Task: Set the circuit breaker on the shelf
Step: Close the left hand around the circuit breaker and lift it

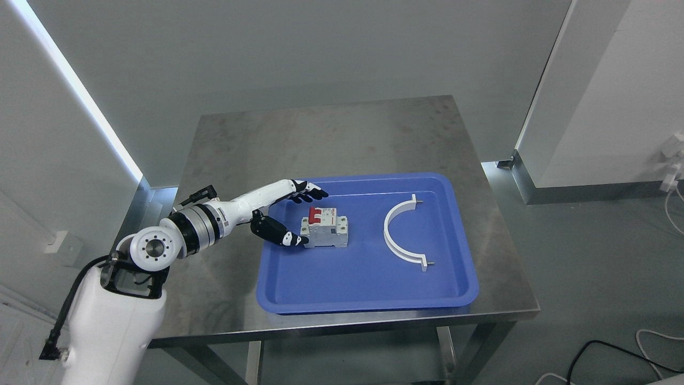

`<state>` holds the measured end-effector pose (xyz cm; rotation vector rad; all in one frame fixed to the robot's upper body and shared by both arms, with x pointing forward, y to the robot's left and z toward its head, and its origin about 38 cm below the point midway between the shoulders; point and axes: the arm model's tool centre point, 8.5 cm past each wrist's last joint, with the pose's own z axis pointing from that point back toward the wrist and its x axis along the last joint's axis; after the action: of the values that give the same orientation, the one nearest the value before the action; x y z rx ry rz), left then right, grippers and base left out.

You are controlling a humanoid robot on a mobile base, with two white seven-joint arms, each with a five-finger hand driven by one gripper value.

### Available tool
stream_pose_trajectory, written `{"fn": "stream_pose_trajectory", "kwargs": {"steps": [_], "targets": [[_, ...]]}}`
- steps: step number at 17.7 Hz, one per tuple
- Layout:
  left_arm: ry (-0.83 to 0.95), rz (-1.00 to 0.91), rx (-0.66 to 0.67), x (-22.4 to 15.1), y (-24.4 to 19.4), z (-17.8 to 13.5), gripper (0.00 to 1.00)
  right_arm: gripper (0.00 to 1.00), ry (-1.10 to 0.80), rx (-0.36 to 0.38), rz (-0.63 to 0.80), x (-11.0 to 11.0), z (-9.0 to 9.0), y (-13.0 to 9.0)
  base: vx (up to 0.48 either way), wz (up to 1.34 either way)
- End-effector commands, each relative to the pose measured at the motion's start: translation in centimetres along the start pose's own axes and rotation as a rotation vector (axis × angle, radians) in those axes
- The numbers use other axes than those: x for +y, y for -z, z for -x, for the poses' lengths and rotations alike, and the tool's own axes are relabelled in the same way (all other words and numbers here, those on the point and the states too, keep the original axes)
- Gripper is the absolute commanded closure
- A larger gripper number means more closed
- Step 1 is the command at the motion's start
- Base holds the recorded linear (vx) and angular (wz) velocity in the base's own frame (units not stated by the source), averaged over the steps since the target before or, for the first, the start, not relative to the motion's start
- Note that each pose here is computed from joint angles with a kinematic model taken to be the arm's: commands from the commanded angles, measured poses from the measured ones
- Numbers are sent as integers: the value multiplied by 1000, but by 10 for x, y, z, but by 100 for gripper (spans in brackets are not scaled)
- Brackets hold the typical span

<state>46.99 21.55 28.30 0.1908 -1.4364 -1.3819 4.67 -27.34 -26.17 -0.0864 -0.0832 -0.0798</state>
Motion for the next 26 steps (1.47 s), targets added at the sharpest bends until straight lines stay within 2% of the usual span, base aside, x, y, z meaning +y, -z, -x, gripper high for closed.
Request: {"fn": "stream_pose_trajectory", "kwargs": {"steps": [1, 10, 13, 14, 16, 18, 19, 21, 23, 26], "targets": [[-9, 50, -14, -16, 24, -11, 36, 0, -1, -15, 19, -12, 7, 0, 0, 0], [-28, 62, -21, -16, 17, -4, 58, 0, -1, -15, 19, -12, 7, 0, 0, 0], [-59, 15, -104, -17, 18, -9, 87, 0, -1, -15, 19, -12, 7, 0, 0, 0], [-64, 8, -125, -18, 19, -11, 91, 0, -1, -15, 19, -12, 7, 0, 0, 0], [-97, -35, -163, -14, 20, -12, 92, 0, -2, -15, 19, -12, 7, 0, 0, 0], [-226, -195, -252, 12, 9, -15, 92, 0, -2, -15, 19, -12, 7, 0, 0, 0], [-250, -298, -276, 35, -14, -3, 91, 0, -2, -15, 19, -12, 7, 0, 0, 0], [-301, -485, -408, 56, -44, 5, 90, 0, -2, -17, 19, -12, 6, 0, 0, 0], [-414, -709, -458, 61, -65, 25, 89, 0, -2, -15, 19, -12, 7, 0, 1, -12], [-457, -933, -438, 51, -80, 43, 82, 0, -1, -15, 19, -12, 7, 0, -10, -50]]}}
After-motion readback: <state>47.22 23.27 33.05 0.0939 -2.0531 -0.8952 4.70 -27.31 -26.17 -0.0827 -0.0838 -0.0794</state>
